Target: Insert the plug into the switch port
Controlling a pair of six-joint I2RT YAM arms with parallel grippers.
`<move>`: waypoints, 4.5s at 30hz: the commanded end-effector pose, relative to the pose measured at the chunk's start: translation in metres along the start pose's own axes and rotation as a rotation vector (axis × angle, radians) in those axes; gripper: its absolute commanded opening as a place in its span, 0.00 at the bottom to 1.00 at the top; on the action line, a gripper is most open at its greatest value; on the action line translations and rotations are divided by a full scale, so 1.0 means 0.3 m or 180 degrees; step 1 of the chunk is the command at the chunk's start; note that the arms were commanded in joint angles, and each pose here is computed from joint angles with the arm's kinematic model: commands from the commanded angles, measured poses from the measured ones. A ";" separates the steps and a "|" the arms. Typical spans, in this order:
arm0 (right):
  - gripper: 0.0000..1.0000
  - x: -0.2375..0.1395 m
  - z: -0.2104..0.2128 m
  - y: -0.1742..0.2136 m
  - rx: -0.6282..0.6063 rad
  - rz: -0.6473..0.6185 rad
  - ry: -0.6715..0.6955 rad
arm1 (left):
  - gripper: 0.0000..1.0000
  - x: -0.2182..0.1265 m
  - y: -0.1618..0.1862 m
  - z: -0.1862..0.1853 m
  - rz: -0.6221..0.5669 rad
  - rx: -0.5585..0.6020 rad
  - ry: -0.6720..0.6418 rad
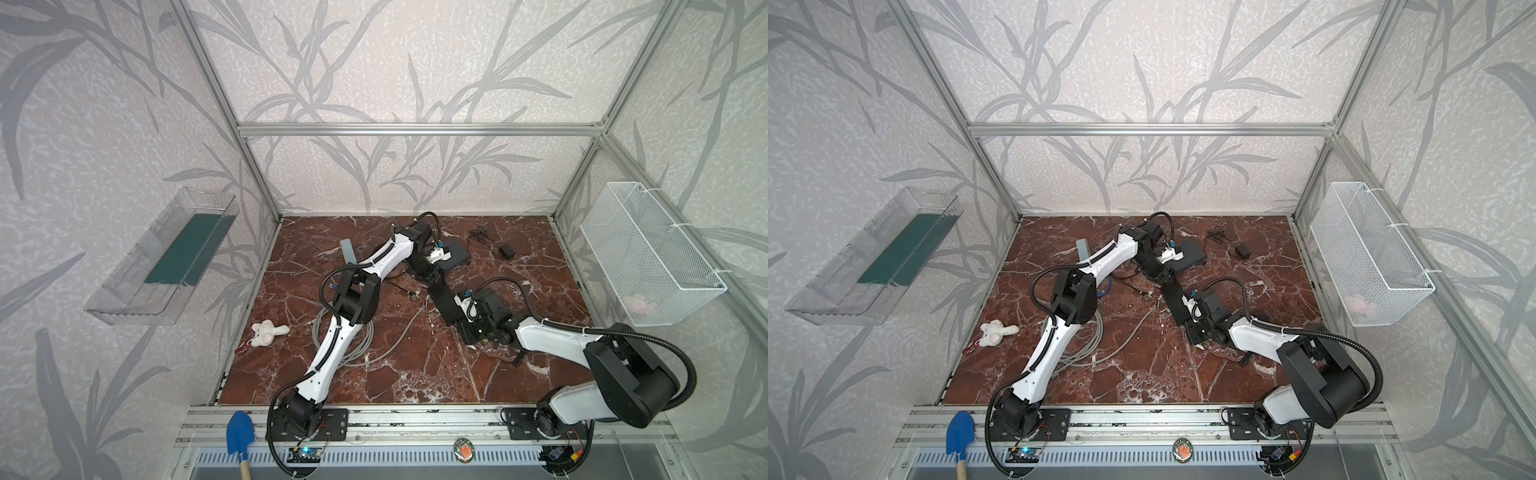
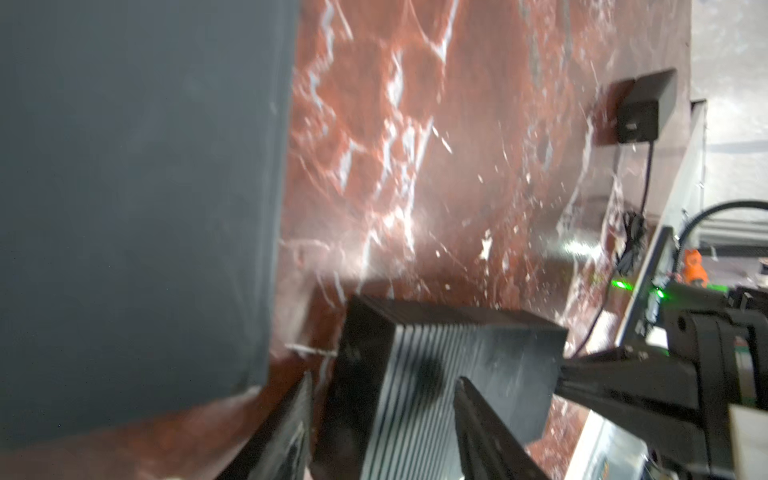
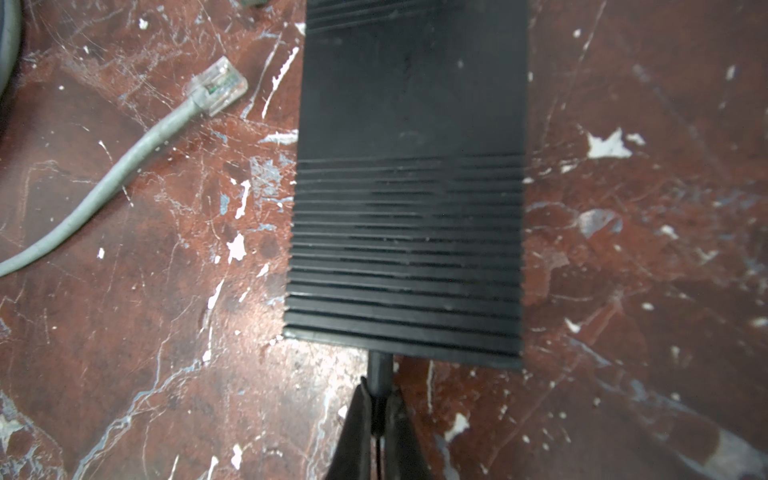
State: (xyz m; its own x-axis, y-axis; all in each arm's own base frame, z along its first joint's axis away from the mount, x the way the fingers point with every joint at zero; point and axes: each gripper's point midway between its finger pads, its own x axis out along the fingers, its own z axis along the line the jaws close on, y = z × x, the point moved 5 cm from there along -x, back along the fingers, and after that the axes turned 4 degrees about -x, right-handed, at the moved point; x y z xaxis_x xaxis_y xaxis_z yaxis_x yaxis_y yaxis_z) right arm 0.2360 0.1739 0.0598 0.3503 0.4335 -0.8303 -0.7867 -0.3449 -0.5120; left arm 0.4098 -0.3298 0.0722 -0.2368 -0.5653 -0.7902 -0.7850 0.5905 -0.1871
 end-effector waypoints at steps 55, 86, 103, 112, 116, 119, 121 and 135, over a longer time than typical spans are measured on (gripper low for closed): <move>0.05 0.119 0.000 -0.263 -0.0640 -0.0500 0.0268 | 0.29 0.279 0.416 -0.134 0.1453 -0.0271 0.0741; 0.13 0.073 -0.044 -0.294 -0.0525 -0.0532 0.0172 | 0.31 0.273 0.390 0.016 0.1155 -0.0746 -0.0023; 0.42 -0.070 -0.015 -0.150 -0.0163 -0.0042 0.0040 | 0.37 0.169 0.287 0.164 0.0580 -0.1169 -0.0905; 0.29 -0.099 -0.056 -0.107 0.0312 -0.0073 -0.0050 | 0.38 0.147 0.251 0.158 0.0457 -0.1176 -0.0940; 0.22 -0.075 -0.039 -0.099 0.0365 0.0005 -0.0232 | 0.39 0.147 0.248 0.157 0.0448 -0.1162 -0.0935; 0.20 -0.061 -0.028 -0.086 0.0428 0.0033 -0.0343 | 0.39 0.145 0.246 0.157 0.0448 -0.1157 -0.0939; 0.19 -0.060 -0.025 -0.080 0.0454 0.0036 -0.0368 | 0.39 0.142 0.244 0.155 0.0444 -0.1145 -0.0944; 0.14 0.005 -0.042 -0.038 0.0599 0.0159 -0.0351 | 0.39 0.139 0.234 0.155 0.0407 -0.1136 -0.0943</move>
State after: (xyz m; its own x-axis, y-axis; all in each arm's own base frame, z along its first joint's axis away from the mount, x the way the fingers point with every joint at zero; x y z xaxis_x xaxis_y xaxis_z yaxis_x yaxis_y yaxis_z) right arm 0.2522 0.1665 0.0658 0.2625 0.5027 -0.8237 -0.8818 -0.2216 -0.4163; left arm 0.3994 -0.3131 0.0725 -0.1010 -0.5332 -0.8399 -0.9201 0.3712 -0.1250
